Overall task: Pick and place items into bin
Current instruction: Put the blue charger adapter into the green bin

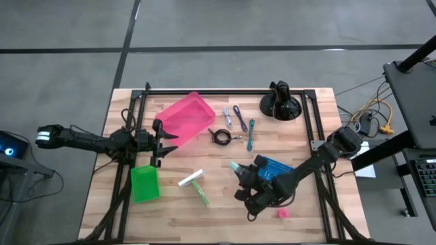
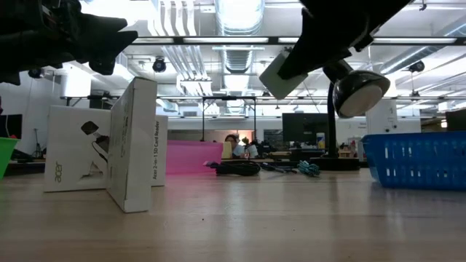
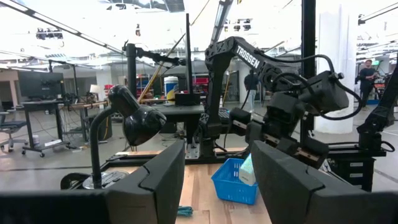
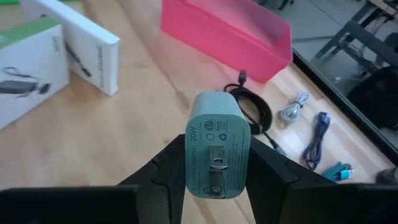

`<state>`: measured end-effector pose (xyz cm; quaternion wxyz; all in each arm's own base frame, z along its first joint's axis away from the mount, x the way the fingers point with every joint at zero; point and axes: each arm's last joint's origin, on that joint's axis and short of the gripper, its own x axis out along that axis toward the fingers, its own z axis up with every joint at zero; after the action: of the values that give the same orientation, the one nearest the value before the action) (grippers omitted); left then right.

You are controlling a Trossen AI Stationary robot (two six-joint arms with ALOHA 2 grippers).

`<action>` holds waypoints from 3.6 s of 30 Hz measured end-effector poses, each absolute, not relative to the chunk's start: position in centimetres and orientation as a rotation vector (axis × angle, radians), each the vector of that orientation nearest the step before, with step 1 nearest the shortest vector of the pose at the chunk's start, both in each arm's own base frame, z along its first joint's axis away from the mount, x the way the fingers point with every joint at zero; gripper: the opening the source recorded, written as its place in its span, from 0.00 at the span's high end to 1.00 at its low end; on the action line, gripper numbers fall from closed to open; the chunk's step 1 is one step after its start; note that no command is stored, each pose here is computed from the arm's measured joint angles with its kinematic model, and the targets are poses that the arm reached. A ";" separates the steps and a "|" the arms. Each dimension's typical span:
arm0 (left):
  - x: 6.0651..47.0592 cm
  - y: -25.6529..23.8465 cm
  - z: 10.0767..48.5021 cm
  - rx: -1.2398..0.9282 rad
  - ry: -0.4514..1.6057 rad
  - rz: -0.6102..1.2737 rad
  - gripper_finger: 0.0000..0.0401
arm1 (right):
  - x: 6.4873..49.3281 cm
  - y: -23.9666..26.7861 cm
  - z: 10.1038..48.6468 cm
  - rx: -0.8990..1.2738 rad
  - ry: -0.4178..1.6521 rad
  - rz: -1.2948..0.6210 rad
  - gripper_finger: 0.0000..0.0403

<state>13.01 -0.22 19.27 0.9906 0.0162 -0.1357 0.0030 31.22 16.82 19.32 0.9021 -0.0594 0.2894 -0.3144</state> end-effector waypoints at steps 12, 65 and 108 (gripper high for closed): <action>13.0 -0.2 19.3 0.032 -0.272 0.006 0.57 | 34.4 15.2 20.1 -0.168 0.608 -0.459 0.72; 19.1 -0.3 20.2 0.214 -0.115 0.016 0.57 | 33.7 4.4 17.6 -0.302 0.030 -0.119 0.72; 25.5 -0.4 20.1 0.303 0.043 0.025 0.57 | 32.0 4.2 18.5 -0.342 0.027 -0.109 0.72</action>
<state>25.45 -0.42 20.11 0.9882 0.1509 0.0213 0.0125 31.96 4.24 18.54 0.9838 -0.1702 0.0136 -0.0544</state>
